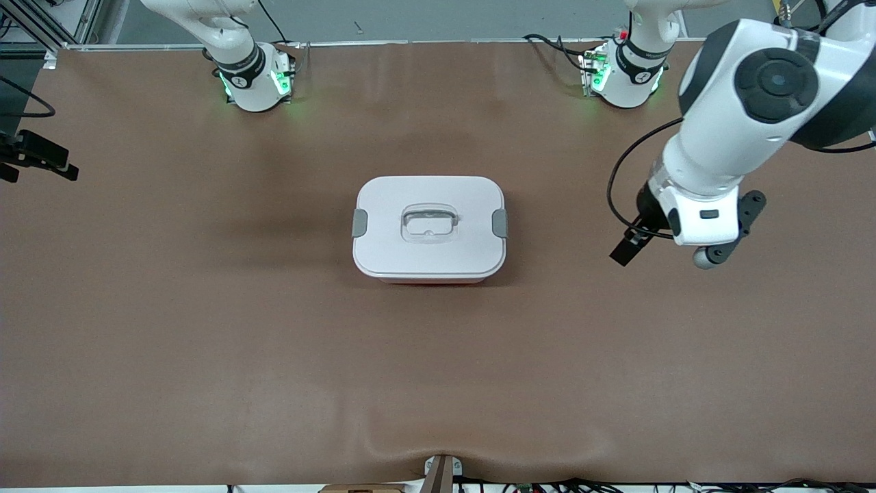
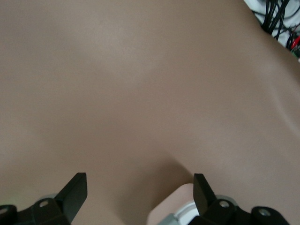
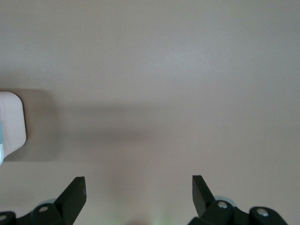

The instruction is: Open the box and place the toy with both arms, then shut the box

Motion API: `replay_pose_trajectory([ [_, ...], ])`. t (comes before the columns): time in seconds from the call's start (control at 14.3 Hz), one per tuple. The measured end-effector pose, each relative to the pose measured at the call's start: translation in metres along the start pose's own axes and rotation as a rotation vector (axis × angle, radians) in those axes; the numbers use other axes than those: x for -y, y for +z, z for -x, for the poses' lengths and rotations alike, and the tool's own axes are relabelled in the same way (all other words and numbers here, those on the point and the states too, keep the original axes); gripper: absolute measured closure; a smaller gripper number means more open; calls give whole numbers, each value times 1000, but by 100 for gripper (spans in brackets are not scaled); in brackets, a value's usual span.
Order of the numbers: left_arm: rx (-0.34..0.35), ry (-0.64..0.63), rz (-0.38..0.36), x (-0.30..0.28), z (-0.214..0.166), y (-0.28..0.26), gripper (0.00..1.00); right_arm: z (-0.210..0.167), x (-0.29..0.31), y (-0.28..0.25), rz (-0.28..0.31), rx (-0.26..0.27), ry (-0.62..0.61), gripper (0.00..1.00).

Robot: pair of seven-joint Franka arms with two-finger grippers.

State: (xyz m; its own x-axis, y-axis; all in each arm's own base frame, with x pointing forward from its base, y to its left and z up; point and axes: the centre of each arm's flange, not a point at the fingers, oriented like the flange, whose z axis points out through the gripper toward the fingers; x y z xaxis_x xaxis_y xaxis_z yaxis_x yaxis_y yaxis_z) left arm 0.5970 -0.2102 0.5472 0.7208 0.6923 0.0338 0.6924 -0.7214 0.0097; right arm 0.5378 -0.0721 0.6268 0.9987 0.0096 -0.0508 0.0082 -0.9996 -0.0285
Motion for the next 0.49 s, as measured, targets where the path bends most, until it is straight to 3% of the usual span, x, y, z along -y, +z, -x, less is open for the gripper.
replay_pose_trajectory([
  [0.49, 18, 238, -20, 26, -34, -17, 0, 0, -3, 0, 0, -1, 40, 0],
])
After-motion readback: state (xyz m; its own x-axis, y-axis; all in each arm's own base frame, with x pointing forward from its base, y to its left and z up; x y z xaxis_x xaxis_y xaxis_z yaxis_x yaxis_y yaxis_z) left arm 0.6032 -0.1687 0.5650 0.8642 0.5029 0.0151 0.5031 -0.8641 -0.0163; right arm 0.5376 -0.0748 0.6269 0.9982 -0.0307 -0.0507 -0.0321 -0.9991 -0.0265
